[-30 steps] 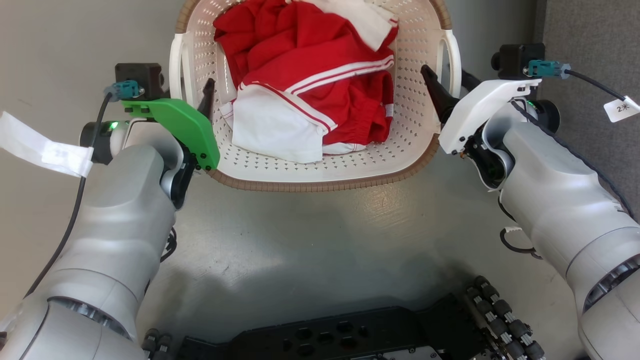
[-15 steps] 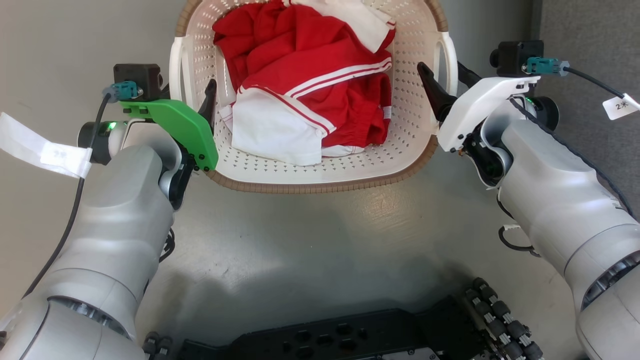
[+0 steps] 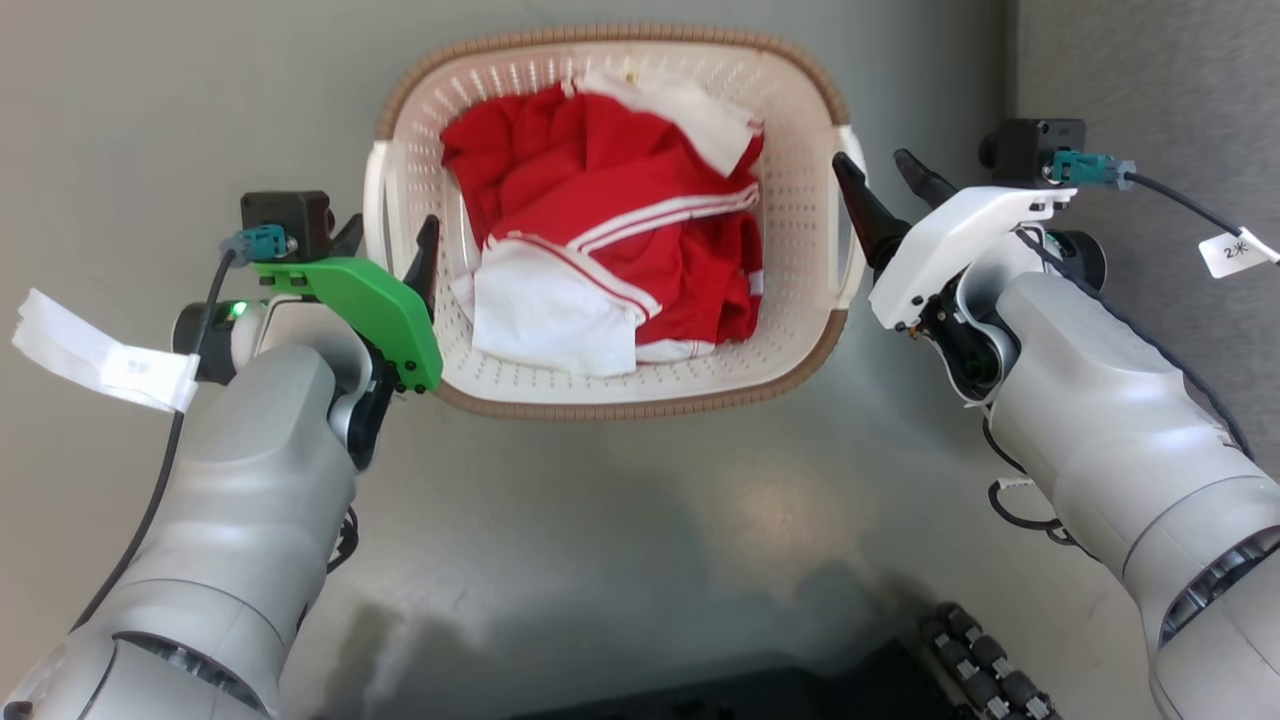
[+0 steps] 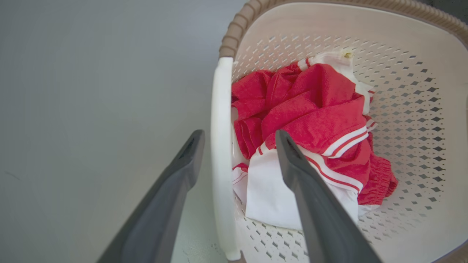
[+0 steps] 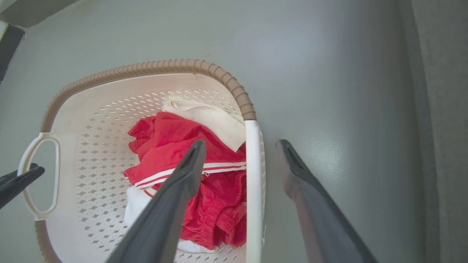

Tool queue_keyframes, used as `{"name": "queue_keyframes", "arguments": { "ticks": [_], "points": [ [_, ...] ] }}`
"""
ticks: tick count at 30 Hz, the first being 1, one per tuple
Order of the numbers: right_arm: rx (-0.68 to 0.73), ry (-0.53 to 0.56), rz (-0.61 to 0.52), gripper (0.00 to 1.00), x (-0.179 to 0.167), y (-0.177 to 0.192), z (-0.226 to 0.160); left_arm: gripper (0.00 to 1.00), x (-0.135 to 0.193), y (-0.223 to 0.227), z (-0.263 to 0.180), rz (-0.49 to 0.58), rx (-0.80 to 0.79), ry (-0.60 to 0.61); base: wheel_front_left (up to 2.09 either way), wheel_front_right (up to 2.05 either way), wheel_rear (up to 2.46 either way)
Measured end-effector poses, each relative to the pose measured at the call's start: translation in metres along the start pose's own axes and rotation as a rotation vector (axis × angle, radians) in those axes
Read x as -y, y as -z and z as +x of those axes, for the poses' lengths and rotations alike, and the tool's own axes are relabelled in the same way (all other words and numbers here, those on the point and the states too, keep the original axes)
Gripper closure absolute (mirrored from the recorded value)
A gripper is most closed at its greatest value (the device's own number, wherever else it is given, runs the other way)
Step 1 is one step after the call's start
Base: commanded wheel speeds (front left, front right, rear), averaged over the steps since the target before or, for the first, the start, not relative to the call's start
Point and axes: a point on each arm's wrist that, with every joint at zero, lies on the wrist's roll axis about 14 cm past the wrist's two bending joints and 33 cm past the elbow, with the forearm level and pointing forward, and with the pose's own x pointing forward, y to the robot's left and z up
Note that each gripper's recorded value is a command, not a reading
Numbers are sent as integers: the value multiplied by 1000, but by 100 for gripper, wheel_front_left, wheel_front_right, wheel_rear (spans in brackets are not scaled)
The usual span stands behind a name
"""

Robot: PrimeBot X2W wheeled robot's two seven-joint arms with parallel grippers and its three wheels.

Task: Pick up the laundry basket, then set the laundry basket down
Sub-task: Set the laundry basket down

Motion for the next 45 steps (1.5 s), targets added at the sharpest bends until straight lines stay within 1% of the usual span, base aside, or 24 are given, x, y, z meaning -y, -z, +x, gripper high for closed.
{"name": "queue_keyframes", "arguments": {
  "ticks": [3, 9, 11, 16, 17, 20, 23, 25, 29, 33, 37, 41, 45],
  "points": [
    [36, -11, -8, 0, -6, -14, -9, 0, 9, -14, -7, 7, 36, 14, 0, 0, 0],
    [120, -34, -20, 0, -17, -44, -29, 0, 32, -62, -22, 22, 154, 58, 0, 0, 0],
    [167, -53, -22, 0, -25, -62, -36, 0, 35, -84, -29, 24, 212, 67, 0, 0, 0],
    [275, -80, -74, 0, -35, -102, -58, 0, 46, -136, -53, 31, 351, 93, 0, 0, 0],
    [322, -84, -91, 0, -37, -119, -68, 0, 51, -147, -64, 37, 389, 102, 0, 0, 0],
    [402, -81, -104, 0, -37, -147, -87, 0, 54, -159, -81, 47, 439, 104, 0, 0, 0],
    [472, -69, -158, 0, -33, -171, -108, 0, 61, -176, -100, 51, 501, 117, 0, 0, 0],
    [517, -59, -172, 0, -30, -183, -123, 0, 69, -185, -113, 61, 542, 132, 0, 0, 0],
    [600, -49, -160, 0, -31, -196, -150, 0, 89, -198, -140, 89, 619, 169, 0, 0, 0],
    [687, -61, -163, 0, -43, -209, -175, 0, 99, -207, -168, 102, 697, 178, 0, 0, 0],
    [761, -60, -163, 0, -50, -214, -201, 0, 104, -216, -200, 57, 785, 187, 0, 0, 0],
    [816, -56, -160, 0, -54, -210, -224, 0, 98, -219, -232, 24, 863, 168, 0, 0, 0],
    [859, -53, -165, 0, -60, -202, -245, 0, 88, -208, -256, 13, 903, 125, 0, 0, 0]
  ]
}}
